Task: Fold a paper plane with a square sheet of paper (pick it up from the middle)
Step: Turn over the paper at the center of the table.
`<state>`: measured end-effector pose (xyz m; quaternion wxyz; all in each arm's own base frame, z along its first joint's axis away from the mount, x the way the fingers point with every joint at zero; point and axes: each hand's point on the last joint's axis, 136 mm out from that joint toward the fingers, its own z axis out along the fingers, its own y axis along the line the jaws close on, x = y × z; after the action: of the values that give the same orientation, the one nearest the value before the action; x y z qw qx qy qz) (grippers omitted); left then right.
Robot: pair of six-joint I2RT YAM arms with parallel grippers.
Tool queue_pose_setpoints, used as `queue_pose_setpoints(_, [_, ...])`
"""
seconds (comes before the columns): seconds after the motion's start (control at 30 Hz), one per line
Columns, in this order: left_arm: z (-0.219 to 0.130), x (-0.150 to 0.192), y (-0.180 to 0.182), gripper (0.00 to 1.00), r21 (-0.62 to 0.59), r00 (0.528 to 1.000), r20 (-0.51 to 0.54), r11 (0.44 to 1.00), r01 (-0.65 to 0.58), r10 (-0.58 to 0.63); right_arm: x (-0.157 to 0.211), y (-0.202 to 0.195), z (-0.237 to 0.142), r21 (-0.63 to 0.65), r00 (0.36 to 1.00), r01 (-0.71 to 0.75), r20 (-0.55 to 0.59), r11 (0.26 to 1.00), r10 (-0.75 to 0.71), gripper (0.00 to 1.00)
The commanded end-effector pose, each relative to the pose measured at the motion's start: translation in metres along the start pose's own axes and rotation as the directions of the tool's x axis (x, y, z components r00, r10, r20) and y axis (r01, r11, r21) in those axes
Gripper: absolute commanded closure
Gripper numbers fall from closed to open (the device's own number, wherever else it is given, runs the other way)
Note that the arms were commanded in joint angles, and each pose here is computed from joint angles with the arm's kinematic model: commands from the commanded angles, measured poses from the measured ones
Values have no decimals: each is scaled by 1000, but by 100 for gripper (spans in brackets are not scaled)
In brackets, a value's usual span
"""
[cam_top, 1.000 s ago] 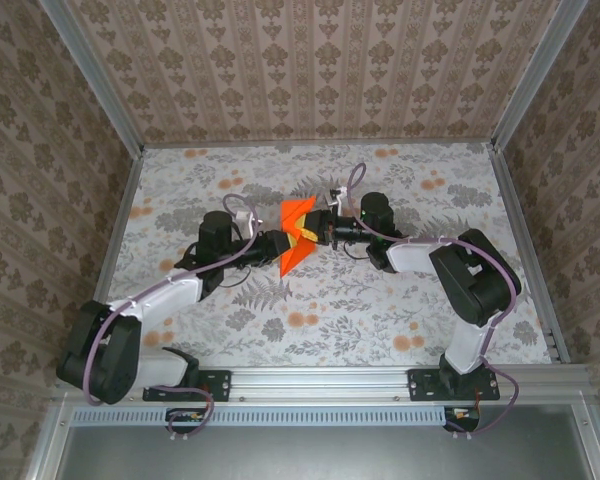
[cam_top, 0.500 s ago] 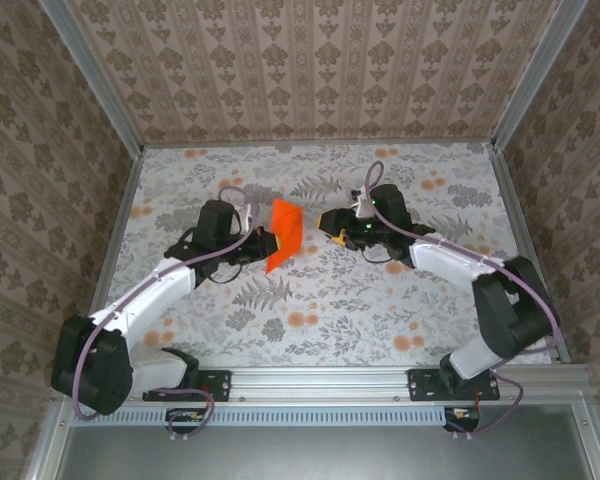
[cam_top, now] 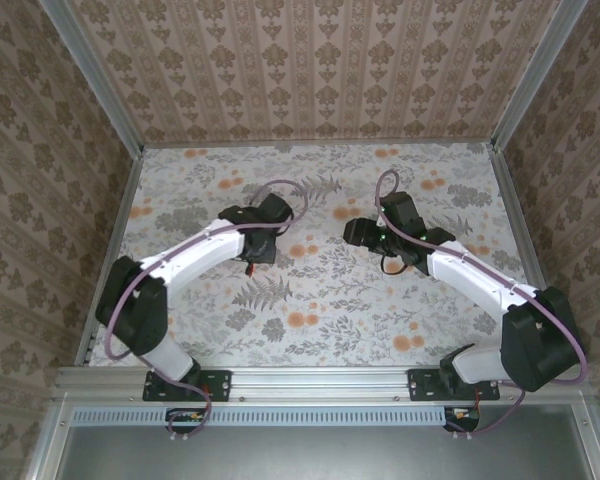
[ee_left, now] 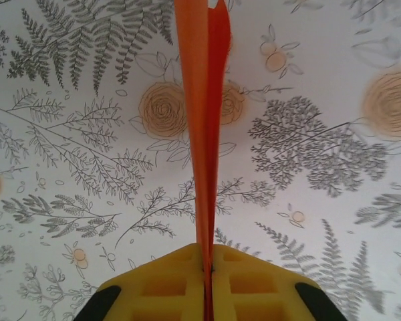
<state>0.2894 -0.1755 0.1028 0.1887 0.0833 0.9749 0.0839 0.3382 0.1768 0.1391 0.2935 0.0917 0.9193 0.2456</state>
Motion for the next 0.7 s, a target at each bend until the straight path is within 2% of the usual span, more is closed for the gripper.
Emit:
queue_pose_setpoints(0.0, [4,0,-7,79,-66,1000,-9,998,-5,5,3,-22,-6,94,1000,4,25,996,-7,29])
queue_pose_setpoints(0.07, [14,2,-38,66,44,999,-31,999,-10,11,7,-28,-3,106,1000,1,26,994,-3,29])
queue_pose_setpoints(0.13, [22,4,-60,58,137,998,-57,991,5,3,11,-32,0,114,1000,-6,19,993,4,29])
queue_pose_setpoints(0.27, [21,0,-80,44,302,996,-76,952,57,-36,18,-31,5,83,1000,-3,3,997,3,30])
queue_pose_setpoints(0.4, [9,-10,-77,28,474,984,-97,862,180,-152,27,-12,13,9,999,29,-20,1000,-29,30])
queue_pose_setpoints(0.5, [1,-16,-65,20,548,966,-100,797,253,-238,36,16,20,-65,997,67,-36,996,-69,32])
queue_pose_setpoints(0.6, [3,-15,-39,12,538,946,-89,785,308,-310,60,51,41,-125,988,106,-96,987,-118,38])
queue_pose_setpoints(0.67, [8,-11,-16,8,501,930,-79,793,347,-358,81,83,54,-170,975,144,-144,975,-169,47])
